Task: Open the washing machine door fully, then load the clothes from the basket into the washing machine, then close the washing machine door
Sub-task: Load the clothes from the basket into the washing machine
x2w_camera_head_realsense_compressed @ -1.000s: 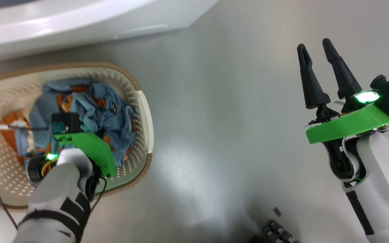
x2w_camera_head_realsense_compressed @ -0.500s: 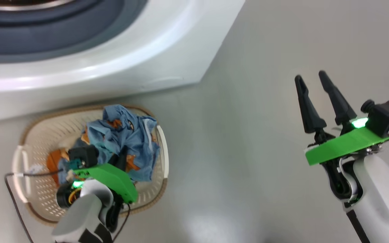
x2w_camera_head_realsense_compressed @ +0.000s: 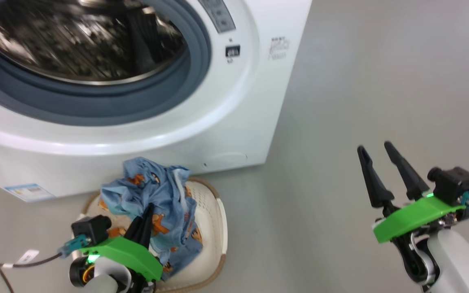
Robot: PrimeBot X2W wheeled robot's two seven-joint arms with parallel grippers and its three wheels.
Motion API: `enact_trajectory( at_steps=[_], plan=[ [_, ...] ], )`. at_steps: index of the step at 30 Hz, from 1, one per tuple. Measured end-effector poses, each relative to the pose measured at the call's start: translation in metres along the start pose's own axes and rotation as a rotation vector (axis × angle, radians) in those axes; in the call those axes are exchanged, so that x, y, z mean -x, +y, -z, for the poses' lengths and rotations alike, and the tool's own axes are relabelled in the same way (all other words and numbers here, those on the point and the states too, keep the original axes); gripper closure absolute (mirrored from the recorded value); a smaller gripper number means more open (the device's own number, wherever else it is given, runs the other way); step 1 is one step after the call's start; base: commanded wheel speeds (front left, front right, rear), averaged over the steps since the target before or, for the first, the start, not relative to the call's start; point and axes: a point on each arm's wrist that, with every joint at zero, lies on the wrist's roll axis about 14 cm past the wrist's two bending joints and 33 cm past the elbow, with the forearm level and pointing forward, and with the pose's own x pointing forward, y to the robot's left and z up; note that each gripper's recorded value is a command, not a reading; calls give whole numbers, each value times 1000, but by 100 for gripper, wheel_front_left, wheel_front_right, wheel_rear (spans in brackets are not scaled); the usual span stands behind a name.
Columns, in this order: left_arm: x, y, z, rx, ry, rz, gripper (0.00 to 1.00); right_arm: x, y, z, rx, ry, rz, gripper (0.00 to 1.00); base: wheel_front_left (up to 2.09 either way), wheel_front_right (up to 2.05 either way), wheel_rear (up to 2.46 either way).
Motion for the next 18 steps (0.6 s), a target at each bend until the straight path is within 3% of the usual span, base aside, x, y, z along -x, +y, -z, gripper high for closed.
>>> enact_trajectory(
  at_steps=[5,18],
  plan=[
    [28,-15,-40,-22,-154,23,100,17,9,-7,1,-18,-19,0,0,0,0],
    [108,-43,-117,-209,-490,13,100,33,40,-29,6,-85,-104,0,0,0,0]
  ],
)
